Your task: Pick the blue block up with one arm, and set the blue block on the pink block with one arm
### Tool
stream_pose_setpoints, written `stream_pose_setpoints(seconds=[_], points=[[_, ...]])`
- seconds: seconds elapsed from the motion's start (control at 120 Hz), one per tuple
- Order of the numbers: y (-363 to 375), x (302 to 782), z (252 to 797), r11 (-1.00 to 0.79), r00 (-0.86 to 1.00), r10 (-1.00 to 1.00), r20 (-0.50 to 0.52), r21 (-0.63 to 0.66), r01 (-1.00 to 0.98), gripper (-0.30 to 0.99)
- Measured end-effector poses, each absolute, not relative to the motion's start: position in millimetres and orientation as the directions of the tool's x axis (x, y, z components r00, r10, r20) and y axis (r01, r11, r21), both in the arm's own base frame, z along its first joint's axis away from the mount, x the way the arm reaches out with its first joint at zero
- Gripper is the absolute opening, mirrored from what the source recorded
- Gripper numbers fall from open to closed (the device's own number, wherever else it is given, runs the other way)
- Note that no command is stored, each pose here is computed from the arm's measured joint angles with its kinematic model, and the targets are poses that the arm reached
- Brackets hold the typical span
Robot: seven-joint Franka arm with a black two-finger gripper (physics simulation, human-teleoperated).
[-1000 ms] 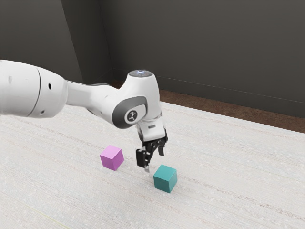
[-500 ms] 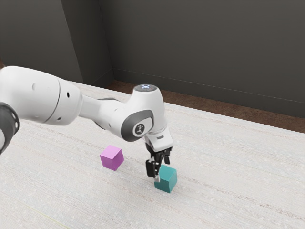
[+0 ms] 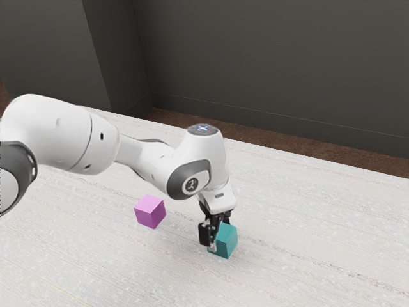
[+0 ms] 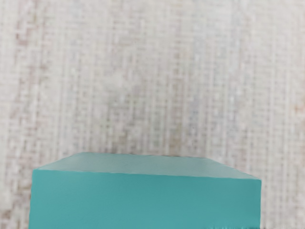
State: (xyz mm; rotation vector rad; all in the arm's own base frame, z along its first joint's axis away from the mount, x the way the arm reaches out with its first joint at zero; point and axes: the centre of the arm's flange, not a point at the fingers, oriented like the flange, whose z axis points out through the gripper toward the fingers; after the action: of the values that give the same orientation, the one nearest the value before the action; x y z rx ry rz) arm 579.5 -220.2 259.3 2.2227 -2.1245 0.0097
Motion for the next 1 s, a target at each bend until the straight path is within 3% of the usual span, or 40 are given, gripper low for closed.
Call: stream_pose_setpoints(seconds=[0.083, 0.233, 0.325, 0.717, 1.0], points=[[-221, 579, 256, -0.038, 0.040, -0.998, 0.046, 0.047, -0.998, 0.68], [-221, 579, 255, -0.035, 0.037, -0.998, 0.045, 0.045, -0.998, 0.43], [-221, 580, 258, -0.035, 0.037, -0.998, 0.045, 0.038, -0.999, 0.37], [-205, 582, 323, -0.059, 0.057, -0.997, 0.058, -0.038, -0.997, 0.36], [-157, 569, 356, -0.114, 0.113, -0.993, 0.031, -0.010, -0.993, 0.37]])
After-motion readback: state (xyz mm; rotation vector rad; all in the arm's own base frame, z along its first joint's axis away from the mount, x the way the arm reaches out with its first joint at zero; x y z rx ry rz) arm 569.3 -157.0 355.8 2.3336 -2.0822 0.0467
